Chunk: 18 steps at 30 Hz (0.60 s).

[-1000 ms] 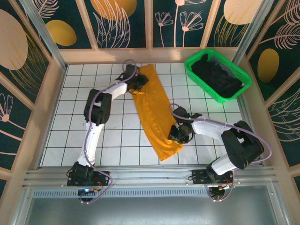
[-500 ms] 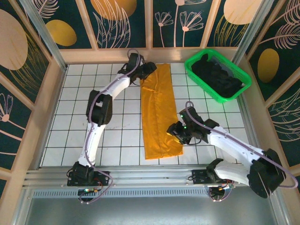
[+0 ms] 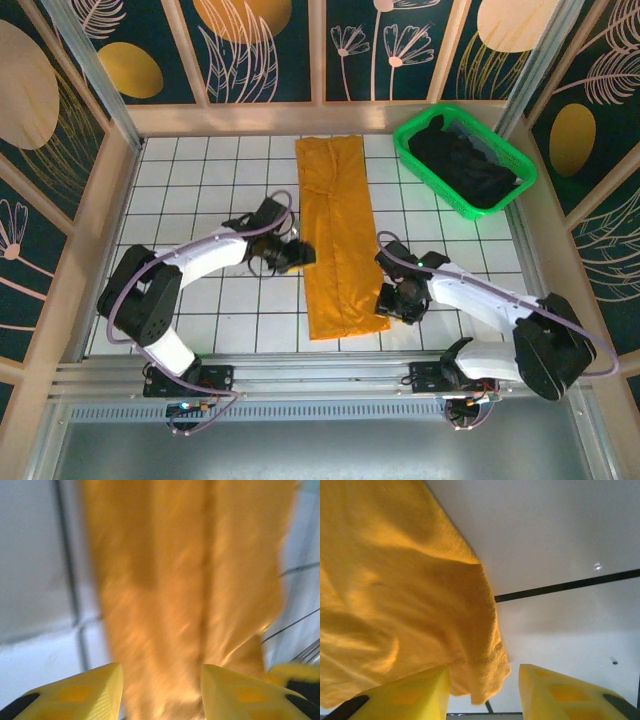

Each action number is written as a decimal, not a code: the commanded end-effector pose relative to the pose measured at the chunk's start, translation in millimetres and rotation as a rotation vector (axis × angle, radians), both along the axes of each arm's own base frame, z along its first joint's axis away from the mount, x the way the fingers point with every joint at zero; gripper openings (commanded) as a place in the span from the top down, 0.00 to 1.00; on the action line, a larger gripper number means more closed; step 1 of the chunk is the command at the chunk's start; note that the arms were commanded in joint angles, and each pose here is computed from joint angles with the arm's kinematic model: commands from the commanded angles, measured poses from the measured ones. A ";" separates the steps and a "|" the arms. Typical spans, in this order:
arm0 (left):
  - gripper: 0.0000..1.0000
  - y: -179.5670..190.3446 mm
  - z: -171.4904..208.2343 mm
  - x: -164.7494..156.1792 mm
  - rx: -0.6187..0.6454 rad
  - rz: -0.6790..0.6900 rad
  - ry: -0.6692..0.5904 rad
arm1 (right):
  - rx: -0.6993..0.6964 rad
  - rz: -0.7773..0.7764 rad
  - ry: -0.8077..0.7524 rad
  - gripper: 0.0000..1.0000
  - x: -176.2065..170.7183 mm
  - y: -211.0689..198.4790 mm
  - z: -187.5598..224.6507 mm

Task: Fold and stack the t-shirts

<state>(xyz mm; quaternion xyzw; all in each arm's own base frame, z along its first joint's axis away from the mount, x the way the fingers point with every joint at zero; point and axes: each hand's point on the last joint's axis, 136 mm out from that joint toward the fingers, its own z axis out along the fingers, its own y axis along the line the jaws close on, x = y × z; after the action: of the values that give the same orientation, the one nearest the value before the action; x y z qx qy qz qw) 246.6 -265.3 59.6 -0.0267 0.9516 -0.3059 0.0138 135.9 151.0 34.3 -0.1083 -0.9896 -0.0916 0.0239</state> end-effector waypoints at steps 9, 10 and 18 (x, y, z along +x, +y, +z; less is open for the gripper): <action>0.52 6.1 -7.5 -115.4 0.040 -0.226 0.208 | 0.004 0.095 0.077 0.97 -17.6 19.5 -27.5; 0.52 8.7 -9.6 -122.9 0.053 -0.232 0.225 | 0.019 0.105 0.076 1.00 -19.4 26.1 -24.2; 0.49 21.1 -24.5 -146.6 0.104 -0.228 0.285 | 0.108 0.140 0.124 1.00 -36.6 54.1 -14.1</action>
<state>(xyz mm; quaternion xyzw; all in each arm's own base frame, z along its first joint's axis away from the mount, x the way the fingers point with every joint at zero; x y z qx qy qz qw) 109.0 -248.3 37.1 0.0506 0.9553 -0.2572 -0.1368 105.4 192.9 16.4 -0.0385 -0.9894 -0.1180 0.0756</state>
